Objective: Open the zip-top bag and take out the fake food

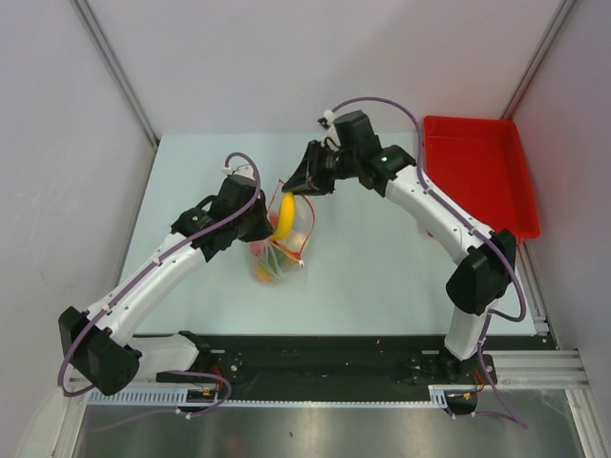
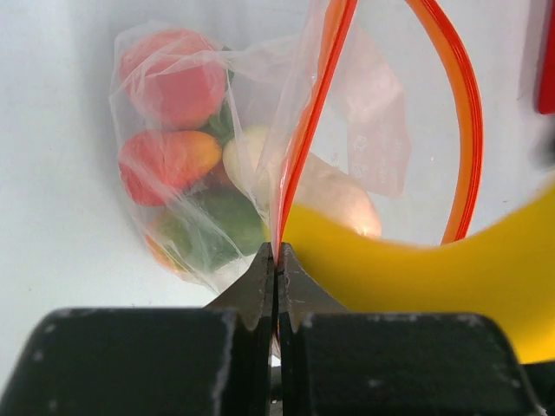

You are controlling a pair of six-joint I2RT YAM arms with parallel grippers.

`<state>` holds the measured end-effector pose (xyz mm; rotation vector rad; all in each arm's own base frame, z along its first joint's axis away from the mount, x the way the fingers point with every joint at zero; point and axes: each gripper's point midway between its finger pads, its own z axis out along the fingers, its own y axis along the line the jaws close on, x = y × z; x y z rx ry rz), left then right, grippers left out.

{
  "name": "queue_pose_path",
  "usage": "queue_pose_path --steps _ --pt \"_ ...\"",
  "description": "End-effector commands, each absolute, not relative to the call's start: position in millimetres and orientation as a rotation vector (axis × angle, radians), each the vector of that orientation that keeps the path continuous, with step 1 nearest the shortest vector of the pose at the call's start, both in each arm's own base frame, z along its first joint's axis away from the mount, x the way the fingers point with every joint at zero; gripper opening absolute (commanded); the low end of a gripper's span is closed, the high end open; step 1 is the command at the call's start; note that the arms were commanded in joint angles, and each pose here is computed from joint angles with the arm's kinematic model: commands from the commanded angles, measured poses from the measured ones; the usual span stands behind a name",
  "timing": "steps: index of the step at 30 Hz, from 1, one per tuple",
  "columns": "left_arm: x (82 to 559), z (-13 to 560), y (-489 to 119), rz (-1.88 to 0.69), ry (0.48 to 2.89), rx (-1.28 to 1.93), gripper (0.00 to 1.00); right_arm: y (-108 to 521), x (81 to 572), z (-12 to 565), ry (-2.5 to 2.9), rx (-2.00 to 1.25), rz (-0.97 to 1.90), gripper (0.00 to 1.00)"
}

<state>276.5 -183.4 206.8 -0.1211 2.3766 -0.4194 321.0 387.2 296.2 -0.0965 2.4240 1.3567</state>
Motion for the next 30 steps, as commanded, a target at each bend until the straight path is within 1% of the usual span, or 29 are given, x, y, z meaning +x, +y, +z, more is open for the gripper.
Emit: queue_pose_path --steps 1,3,6,7,9,10,11,12,14,17,18,20,21,23,24,29,30 --pt "280.3 217.3 -185.8 -0.44 2.339 -0.126 0.0 352.1 328.3 407.7 2.144 -0.048 1.605 0.05" --pt "280.7 216.5 -185.6 -0.433 2.343 -0.121 0.0 326.3 347.3 428.2 2.076 -0.016 1.577 0.05" --pt "281.2 215.0 -186.4 -0.43 2.349 -0.114 0.0 292.7 372.1 430.4 2.038 0.037 1.506 0.05" --pt "281.4 216.6 -187.1 -0.435 2.345 -0.109 0.0 263.1 393.0 429.8 2.006 0.105 1.454 0.05" --pt "281.5 217.3 -188.0 -0.44 2.345 -0.105 0.0 230.0 417.0 429.2 1.95 0.144 1.377 0.05" --pt "281.6 217.5 -188.4 -0.442 2.344 -0.103 0.0 194.6 439.8 423.9 1.918 0.216 1.288 0.05" --pt "281.7 217.8 -188.7 -0.444 2.343 -0.1 0.0 173.0 454.9 419.1 1.894 0.239 1.221 0.05" --pt "281.4 217.9 -189.8 -0.45 2.345 -0.097 0.0 147.1 471.9 409.9 1.874 0.25 1.081 0.04" --pt "281.8 218.0 -191.7 -0.461 2.344 -0.094 0.0 85.1 502.2 388.3 1.858 0.341 0.9 0.03" --pt "280.9 217.8 -196.0 -0.489 2.349 -0.092 0.0 14.9 529.3 361.6 1.845 0.419 0.677 0.02" --pt "280.7 216.0 -196.7 -0.492 2.353 -0.094 0.0 -4.7 540.0 339.9 1.874 0.467 0.62 0.02" --pt "279.8 215.6 -198.0 -0.501 2.357 -0.089 0.0 -36.2 548.3 317.9 1.889 0.512 0.578 0.02" --pt "280.1 214.5 -198.2 -0.498 2.361 -0.087 0.0 -41.8 553.6 297.1 1.921 0.541 0.607 0.02" --pt "279.8 214.4 -198.2 -0.495 2.365 -0.082 0.0 -61.3 556.6 276.5 1.92 0.616 0.663 0.02" --pt "281.3 215.9 -198.7 -0.493 2.362 -0.078 0.0 -62.1 557.8 254.1 1.941 0.625 0.7 0.03" --pt "282.7 216.6 -202.5 -0.499 2.375 -0.059 0.0 -73.4 553.3 209.1 1.985 0.641 0.695 0.05" --pt "283.1 216.8 -203.1 -0.501 2.375 -0.058 0.0 -73.0 551.4 205.9 1.99 0.639 0.693 0.07"
